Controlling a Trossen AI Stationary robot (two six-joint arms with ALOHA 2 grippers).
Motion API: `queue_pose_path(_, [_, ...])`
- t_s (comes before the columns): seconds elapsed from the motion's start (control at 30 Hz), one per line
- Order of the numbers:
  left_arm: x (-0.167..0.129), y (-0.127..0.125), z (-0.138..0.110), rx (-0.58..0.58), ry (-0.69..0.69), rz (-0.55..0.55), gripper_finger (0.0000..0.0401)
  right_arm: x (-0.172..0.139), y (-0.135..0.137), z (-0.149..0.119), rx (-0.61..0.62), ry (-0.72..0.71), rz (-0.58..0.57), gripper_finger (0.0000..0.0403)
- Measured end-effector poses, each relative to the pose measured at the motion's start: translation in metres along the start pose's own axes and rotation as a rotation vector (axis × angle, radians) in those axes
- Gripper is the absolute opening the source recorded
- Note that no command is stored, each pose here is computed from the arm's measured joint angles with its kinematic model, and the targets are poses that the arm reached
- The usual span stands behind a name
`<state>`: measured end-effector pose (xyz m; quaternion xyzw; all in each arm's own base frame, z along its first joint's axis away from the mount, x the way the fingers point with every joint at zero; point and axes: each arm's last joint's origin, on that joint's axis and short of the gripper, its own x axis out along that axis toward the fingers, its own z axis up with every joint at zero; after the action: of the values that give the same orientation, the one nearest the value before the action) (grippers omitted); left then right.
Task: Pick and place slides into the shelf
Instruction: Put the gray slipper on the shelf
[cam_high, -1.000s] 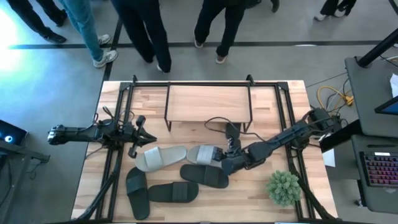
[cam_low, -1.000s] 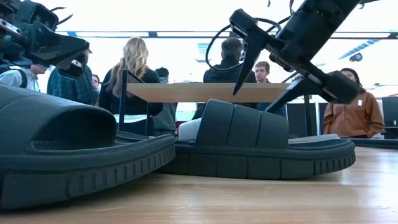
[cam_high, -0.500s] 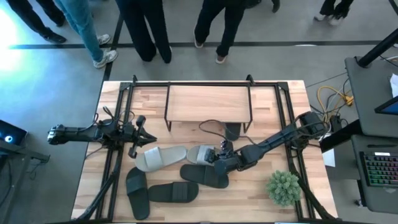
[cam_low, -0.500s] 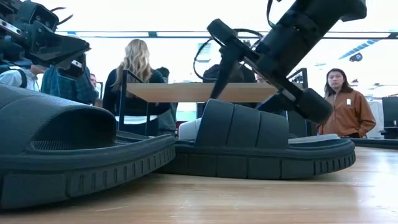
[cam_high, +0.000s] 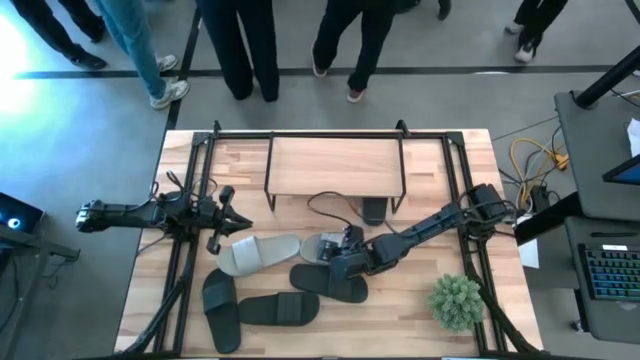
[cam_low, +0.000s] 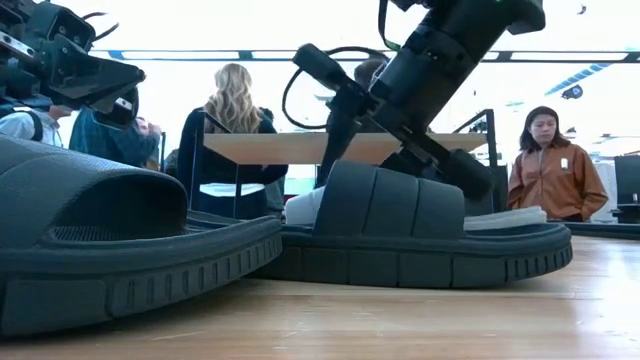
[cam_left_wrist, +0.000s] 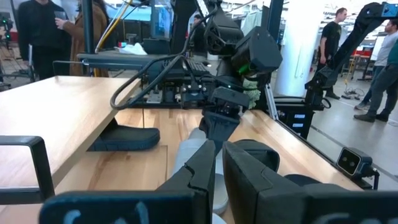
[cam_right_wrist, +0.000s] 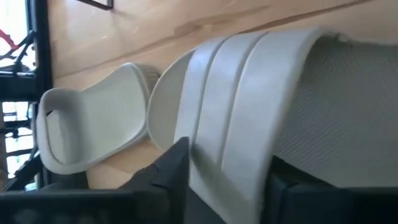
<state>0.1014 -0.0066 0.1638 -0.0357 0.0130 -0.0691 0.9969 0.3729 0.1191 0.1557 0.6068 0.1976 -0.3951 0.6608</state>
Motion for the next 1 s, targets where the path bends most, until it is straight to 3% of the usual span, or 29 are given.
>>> queue_pose_path(0.2, [0.000, 0.000, 0.000, 0.000, 0.000, 0.000, 0.0017, -0.012, -0.003, -0.002, -0.030, -0.008, -0.064, 0.0018])
queue_pose_path(0.5, [0.000, 0.000, 0.000, 0.000, 0.000, 0.000, 0.0017, -0.051, 0.004, -0.002, -0.067, -0.013, -0.128, 0.0012])
queue_pose_path(0.83, [0.000, 0.000, 0.000, 0.000, 0.002, 0.000, 0.0017, -0.113, 0.026, -0.015, -0.103, 0.247, -0.043, 0.0012])
queue_pose_path(1.0, [0.000, 0.000, 0.000, 0.000, 0.005, 0.000, 0.0017, -0.137, 0.038, -0.017, -0.083, 0.258, 0.039, 0.0011])
